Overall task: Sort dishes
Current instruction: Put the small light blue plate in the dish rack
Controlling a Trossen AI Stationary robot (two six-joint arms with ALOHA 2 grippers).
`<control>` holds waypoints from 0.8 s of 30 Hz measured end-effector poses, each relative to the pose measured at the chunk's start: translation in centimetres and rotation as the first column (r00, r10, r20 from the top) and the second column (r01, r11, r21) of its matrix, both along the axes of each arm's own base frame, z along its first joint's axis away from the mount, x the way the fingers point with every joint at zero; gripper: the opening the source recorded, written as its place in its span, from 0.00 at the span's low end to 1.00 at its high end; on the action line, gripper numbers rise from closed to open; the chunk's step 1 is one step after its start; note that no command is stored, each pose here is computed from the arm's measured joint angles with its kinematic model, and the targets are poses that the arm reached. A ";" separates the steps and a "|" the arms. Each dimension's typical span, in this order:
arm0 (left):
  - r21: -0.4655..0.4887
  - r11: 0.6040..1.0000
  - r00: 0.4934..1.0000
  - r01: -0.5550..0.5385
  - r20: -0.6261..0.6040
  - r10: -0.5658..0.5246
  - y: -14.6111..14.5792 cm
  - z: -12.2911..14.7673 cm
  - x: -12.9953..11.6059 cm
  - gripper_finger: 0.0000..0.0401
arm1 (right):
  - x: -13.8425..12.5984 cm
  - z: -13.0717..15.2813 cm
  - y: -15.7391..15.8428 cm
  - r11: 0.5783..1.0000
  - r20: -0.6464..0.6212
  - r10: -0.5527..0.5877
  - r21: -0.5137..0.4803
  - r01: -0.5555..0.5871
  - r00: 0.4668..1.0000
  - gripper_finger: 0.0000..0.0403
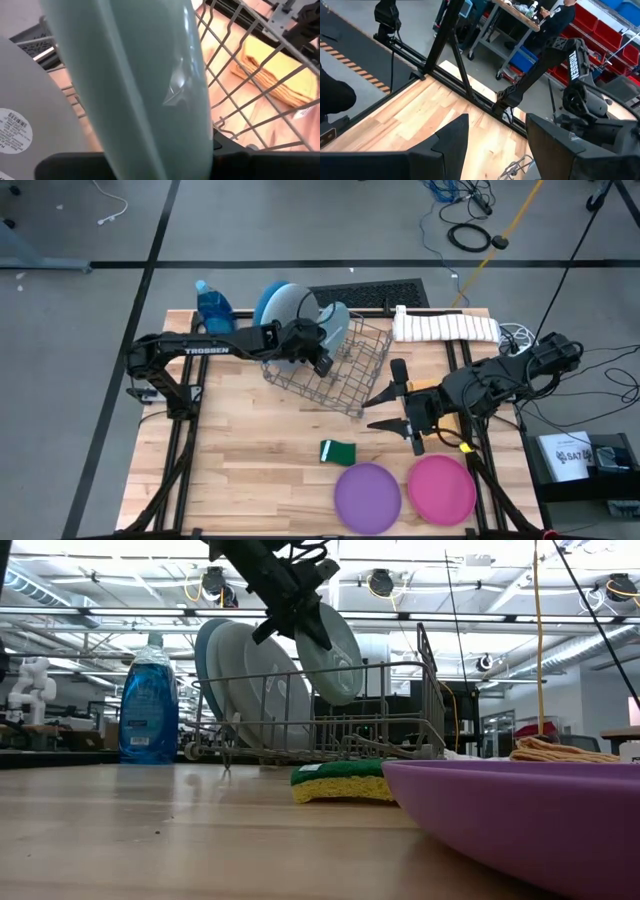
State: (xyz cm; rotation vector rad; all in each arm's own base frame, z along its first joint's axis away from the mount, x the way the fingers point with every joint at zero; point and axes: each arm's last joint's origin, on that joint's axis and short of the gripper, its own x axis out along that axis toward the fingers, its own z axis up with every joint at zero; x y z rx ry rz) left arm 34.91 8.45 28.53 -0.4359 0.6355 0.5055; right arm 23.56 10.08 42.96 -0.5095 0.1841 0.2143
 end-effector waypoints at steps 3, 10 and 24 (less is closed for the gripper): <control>0.018 1.000 0.999 -0.002 -0.032 0.002 -0.5 -0.6 0.3 0.08 | 0.4 0.0 0.2 1.000 0.014 0.002 -0.002 -0.002 1.000 0.47; 0.049 0.999 0.994 -0.006 -0.105 0.011 -0.9 -2.4 1.2 0.08 | 0.6 0.2 0.2 1.000 0.047 -0.007 -0.018 0.008 0.999 0.47; 0.045 0.999 0.988 -0.012 -0.154 0.019 -0.7 -4.8 2.3 0.08 | 0.6 0.2 0.2 1.000 0.048 -0.020 -0.023 0.021 0.999 0.47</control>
